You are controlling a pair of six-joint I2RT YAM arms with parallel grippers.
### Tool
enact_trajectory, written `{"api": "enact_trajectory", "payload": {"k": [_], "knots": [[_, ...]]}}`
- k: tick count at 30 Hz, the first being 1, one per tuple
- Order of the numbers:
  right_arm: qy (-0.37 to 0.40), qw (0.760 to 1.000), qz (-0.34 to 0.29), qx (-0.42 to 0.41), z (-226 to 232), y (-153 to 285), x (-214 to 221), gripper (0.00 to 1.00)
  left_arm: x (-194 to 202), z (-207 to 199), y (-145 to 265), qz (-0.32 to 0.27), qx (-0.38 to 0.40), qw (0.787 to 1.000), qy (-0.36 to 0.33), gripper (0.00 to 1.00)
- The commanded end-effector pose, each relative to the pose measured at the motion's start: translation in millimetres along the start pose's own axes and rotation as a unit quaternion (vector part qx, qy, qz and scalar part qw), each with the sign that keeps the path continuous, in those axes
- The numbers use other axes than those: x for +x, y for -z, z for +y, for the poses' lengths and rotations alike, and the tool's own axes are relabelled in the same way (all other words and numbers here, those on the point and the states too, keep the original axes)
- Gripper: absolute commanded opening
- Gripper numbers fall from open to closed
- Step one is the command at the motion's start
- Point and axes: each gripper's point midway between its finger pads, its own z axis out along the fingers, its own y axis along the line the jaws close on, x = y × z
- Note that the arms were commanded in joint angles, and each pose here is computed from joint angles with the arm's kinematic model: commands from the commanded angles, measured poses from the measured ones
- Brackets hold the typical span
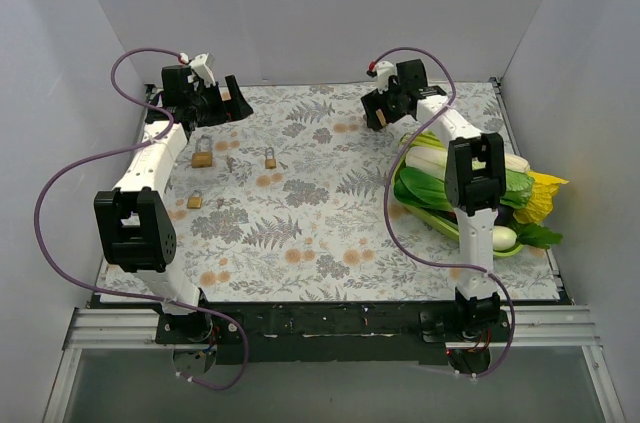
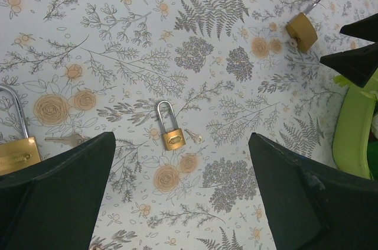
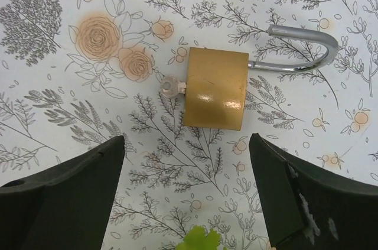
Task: Lock with the key
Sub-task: Move the lock to the center of the board.
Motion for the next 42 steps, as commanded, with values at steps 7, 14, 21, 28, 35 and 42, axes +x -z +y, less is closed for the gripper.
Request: {"api": "enact_trajectory", "payload": {"k": [7, 14, 21, 28, 35, 42], "knots": [[0.044, 0.999, -0.002, -0.022, -7, -24, 2, 0.93, -11, -10, 15, -0.021, 0.012, 1.000, -0.002, 0.98], [0.040, 0.999, 0.007, 0.004, -21, -41, 13, 0.91, -9, -9, 16, -0.019, 0.008, 1.000, 0.000, 0.98], [0.051, 0.998, 0.005, 0.033, -34, -46, 13, 0.89, -8, -6, 14, -0.017, 0.005, 1.000, -0.002, 0.98], [0.105, 0.994, 0.004, 0.043, -43, -51, 16, 0.91, -6, -3, 9, -0.012, 0.004, 1.000, -0.001, 0.98], [0.107, 0.994, 0.005, 0.030, -41, -62, 23, 0.98, -4, -2, 5, -0.006, 0.007, 1.000, 0.002, 0.98], [0.092, 0.996, 0.001, 0.010, -37, -72, 24, 0.98, -5, -3, 2, -0.003, 0.010, 1.000, 0.005, 0.98]]}}
